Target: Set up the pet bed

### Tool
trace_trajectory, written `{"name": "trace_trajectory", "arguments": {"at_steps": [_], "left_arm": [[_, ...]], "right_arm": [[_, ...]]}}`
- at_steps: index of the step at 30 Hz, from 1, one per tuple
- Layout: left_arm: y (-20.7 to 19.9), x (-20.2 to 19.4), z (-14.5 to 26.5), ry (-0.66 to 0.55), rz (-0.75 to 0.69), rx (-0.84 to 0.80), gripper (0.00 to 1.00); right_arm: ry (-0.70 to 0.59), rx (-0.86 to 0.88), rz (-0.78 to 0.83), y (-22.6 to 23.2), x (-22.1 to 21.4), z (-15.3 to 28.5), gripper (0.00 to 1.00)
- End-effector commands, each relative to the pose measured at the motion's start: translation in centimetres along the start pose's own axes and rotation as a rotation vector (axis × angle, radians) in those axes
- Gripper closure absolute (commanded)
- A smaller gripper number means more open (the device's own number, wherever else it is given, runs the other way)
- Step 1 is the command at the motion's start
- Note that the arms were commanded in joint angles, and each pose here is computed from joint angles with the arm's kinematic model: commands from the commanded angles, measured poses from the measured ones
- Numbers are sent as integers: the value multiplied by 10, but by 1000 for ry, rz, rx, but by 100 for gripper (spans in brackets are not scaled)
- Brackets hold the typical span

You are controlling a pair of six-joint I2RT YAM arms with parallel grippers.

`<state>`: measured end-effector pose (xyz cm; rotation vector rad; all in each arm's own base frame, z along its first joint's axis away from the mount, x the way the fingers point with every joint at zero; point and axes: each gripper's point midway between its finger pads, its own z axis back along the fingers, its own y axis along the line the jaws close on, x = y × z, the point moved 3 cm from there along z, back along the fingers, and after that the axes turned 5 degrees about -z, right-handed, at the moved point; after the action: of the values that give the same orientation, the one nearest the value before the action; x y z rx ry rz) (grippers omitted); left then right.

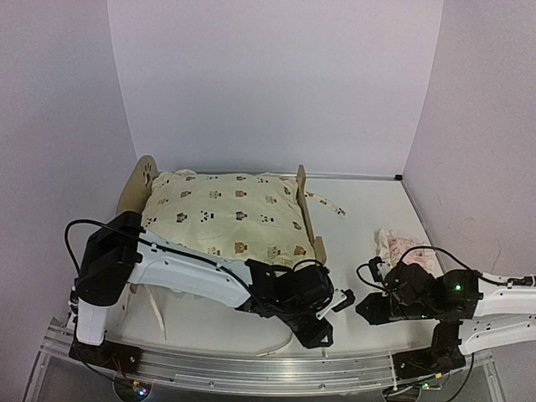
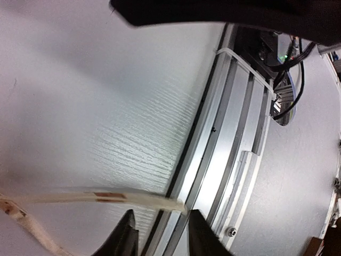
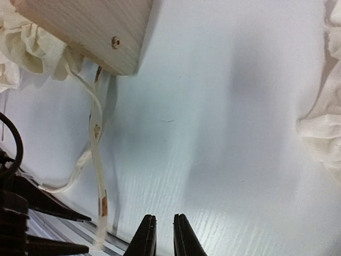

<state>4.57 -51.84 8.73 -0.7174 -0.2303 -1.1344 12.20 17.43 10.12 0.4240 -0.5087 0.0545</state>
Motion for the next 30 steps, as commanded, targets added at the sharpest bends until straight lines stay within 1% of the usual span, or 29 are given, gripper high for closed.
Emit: {"name": "trace_trajectory", "arguments": {"at_steps": [1,5,8,11,14,18,19,22,30], "left_arm": [[-16,14,9,-32,-17,-83,54],[-10,18,32,-77,-26,6,38],[-3,18,53,-100,-33,92,35],[9,6,74,-99,-50,187,36],[20,-14,91,-65,-56,267,38],[30,-48,96,-2,-59,290,40],[32,-53,96,4,-62,292,41],[39,-71,91,38,-64,299,45],[40,-84,66,107,-54,244,48]], "right_arm": [[-53,-112,18,-18,7,4,85],[-79,-146,57,-11,18,5,85],[-93,-172,89,-4,27,4,85],[-89,-178,121,6,33,1,85],[-70,-138,145,25,37,-8,82],[-32,-113,176,44,39,-20,72],[-24,-109,180,48,39,-23,69],[-7,-107,192,56,40,-31,65],[7,-105,192,60,42,-36,64]]}}
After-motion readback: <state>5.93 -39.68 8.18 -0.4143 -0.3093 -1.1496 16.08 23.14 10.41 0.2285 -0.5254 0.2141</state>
